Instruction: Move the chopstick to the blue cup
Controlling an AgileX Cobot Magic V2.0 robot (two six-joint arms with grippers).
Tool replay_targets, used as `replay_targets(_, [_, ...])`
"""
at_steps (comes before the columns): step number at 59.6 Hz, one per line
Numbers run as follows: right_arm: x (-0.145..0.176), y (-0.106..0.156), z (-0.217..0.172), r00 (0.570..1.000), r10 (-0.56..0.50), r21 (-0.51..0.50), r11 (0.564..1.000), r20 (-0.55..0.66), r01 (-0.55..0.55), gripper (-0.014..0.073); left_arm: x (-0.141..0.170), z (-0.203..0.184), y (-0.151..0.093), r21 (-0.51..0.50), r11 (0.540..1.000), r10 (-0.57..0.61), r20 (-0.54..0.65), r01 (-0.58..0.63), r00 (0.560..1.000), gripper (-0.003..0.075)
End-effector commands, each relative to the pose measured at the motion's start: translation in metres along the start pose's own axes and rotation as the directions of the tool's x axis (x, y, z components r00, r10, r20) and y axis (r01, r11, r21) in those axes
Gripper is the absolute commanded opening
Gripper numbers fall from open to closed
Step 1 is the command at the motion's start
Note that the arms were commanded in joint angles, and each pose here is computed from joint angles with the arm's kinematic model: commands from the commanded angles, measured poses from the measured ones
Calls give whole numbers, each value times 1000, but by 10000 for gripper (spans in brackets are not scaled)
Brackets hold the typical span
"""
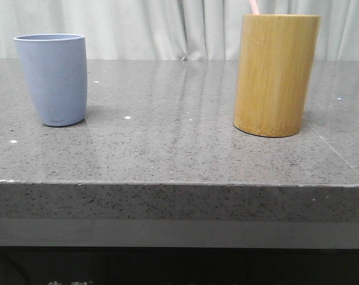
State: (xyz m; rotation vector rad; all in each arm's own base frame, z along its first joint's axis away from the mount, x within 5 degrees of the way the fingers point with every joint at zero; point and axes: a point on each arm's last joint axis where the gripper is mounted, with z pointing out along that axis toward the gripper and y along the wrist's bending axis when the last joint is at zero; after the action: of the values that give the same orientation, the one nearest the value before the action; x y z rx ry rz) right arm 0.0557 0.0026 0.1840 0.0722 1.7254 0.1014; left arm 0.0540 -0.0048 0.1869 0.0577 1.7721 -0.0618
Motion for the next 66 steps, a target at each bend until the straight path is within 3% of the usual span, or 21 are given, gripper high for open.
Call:
replay_targets(1, [-9,0,-2,995,-14,6,1000,100,14,-77,-6,-1,0,-5,1000,-18,100,19,995,-19])
replay_targets(47, [-9,0,-2,995,-14,6,1000,100,14,-77,-6,-1,0,-5,1000,-18,100,19,995,-19])
replay_targets(57, [-9,0,-2,995,-14,6,1000,100,14,-77,-8,-2,3,-46,992,118,125,-113,985,-19])
replay_targets(66, [-9,0,-2,995,-14,6,1000,100,14,-77,-10,-2,3,-50,991,128,148,-121,981,-19])
